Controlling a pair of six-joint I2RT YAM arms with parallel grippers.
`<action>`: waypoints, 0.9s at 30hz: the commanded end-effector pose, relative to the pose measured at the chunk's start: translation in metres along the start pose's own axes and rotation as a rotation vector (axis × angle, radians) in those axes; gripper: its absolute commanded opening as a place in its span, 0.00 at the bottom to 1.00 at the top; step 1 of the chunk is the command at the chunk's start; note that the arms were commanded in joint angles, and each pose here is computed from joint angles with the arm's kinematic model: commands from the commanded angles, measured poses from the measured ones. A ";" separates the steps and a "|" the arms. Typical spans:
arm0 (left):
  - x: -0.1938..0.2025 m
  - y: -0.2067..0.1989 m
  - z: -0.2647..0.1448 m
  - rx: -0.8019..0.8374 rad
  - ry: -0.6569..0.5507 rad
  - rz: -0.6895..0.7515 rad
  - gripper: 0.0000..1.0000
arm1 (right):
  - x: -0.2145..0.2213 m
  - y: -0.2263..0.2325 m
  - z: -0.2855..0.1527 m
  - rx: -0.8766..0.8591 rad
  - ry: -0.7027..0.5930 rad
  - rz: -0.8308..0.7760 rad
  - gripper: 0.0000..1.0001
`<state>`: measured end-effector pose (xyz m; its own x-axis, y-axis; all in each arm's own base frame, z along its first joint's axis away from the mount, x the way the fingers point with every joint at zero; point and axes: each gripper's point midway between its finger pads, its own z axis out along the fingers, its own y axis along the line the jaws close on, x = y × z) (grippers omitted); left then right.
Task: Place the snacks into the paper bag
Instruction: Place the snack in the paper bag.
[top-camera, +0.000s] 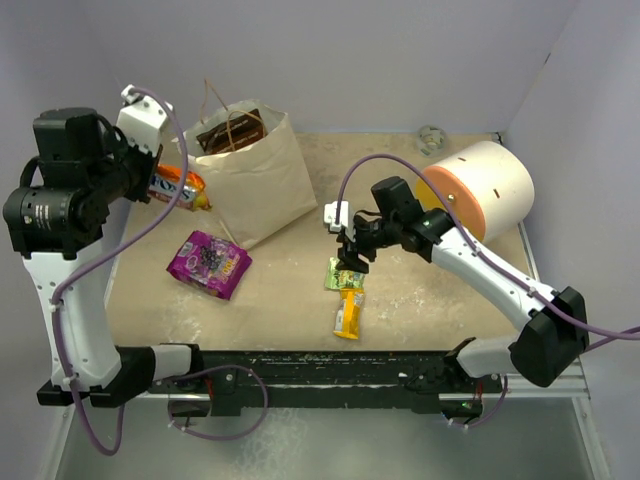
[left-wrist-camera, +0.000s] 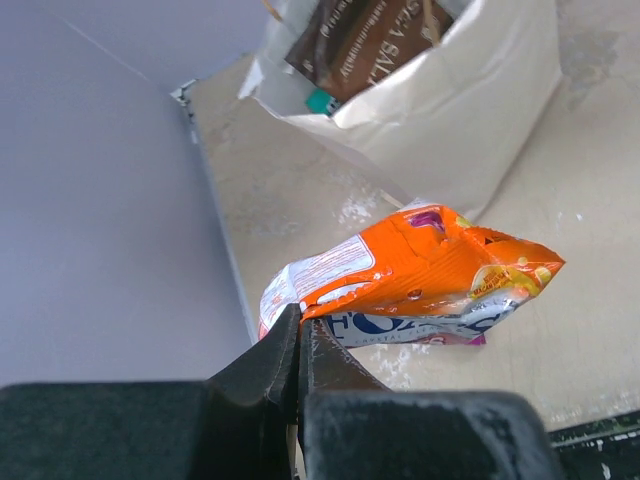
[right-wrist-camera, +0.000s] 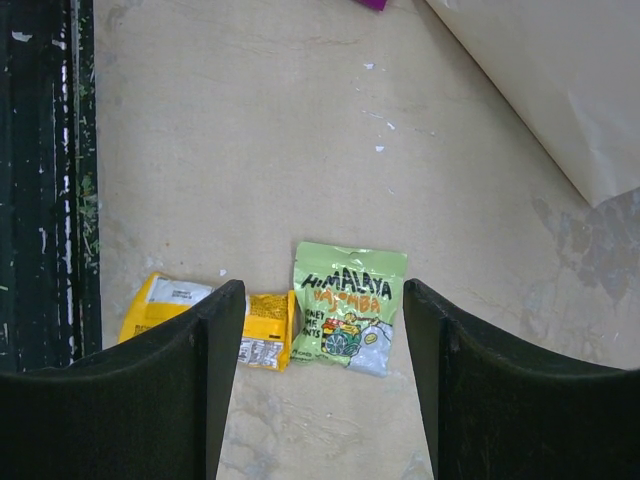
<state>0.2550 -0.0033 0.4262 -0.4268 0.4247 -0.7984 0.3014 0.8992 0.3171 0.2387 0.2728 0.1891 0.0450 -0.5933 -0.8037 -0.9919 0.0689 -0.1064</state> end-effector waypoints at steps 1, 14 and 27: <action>-0.042 0.035 -0.007 -0.142 -0.127 -0.043 0.00 | -0.009 -0.001 -0.006 0.020 -0.036 -0.019 0.67; -0.099 0.096 0.002 -0.378 -0.276 -0.043 0.00 | -0.004 -0.007 -0.003 0.035 -0.025 -0.006 0.67; -0.141 0.110 0.070 -0.337 -0.359 -0.054 0.00 | 0.000 -0.012 -0.002 0.059 -0.019 -0.010 0.67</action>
<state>0.3943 0.0311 0.4889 -0.2732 0.4037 -0.8732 0.0362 0.9114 0.4100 0.2447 0.2701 0.1851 0.0374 -0.5917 -0.8053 -0.9892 0.0921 -0.1137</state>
